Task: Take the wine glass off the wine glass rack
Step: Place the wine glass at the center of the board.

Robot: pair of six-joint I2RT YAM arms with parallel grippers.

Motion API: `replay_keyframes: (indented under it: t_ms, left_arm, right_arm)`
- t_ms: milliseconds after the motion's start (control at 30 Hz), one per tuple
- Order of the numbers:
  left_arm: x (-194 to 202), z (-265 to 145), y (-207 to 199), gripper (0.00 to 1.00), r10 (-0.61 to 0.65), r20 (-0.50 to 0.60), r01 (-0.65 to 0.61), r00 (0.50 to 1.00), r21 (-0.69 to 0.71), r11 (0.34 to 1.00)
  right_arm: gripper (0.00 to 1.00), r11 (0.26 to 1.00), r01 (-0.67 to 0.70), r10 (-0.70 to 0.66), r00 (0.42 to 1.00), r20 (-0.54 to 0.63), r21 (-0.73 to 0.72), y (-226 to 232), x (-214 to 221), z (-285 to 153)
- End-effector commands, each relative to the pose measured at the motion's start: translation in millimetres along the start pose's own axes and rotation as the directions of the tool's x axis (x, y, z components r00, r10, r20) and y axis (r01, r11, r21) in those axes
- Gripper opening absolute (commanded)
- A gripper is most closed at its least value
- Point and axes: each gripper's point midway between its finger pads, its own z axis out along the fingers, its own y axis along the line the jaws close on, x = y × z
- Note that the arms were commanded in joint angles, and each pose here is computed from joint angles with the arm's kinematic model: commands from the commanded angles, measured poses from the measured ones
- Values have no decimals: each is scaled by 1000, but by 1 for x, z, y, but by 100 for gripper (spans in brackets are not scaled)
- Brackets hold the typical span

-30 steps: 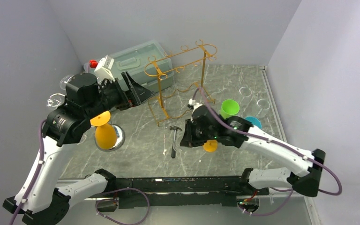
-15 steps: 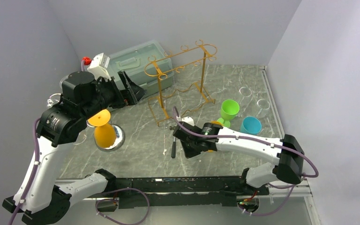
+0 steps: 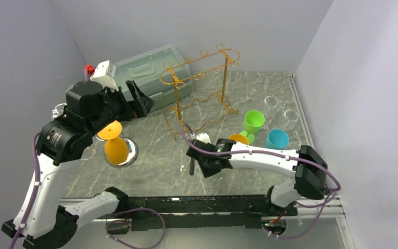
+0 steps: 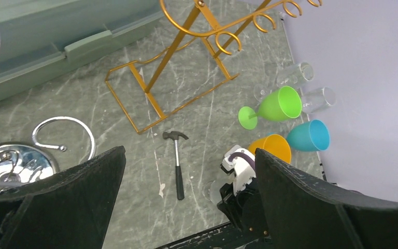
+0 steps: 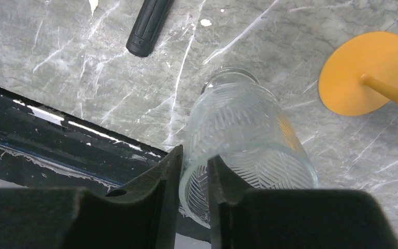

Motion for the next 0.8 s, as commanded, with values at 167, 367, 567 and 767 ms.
replay_keyframes:
  t_ms: [167, 367, 567, 767]
  left_arm:
    - [-11, -25, 17, 99, 39, 39, -35, 999, -90, 995]
    - [-13, -40, 30, 99, 53, 28, -48, 998, -167, 985]
    - [-14, -55, 52, 99, 69, 11, -63, 998, -295, 954]
    - [-5, -75, 88, 99, 83, -15, -81, 996, -460, 884]
  right_arm:
    - [48, 999, 11, -6, 991, 133, -38, 10, -28, -33]
    - [64, 996, -4, 22, 978, 205, -88, 14, -43, -61]
    - [77, 990, -12, 52, 959, 277, -143, 16, -57, -85]
    - [87, 973, -4, 89, 928, 361, -231, 26, -82, -109]
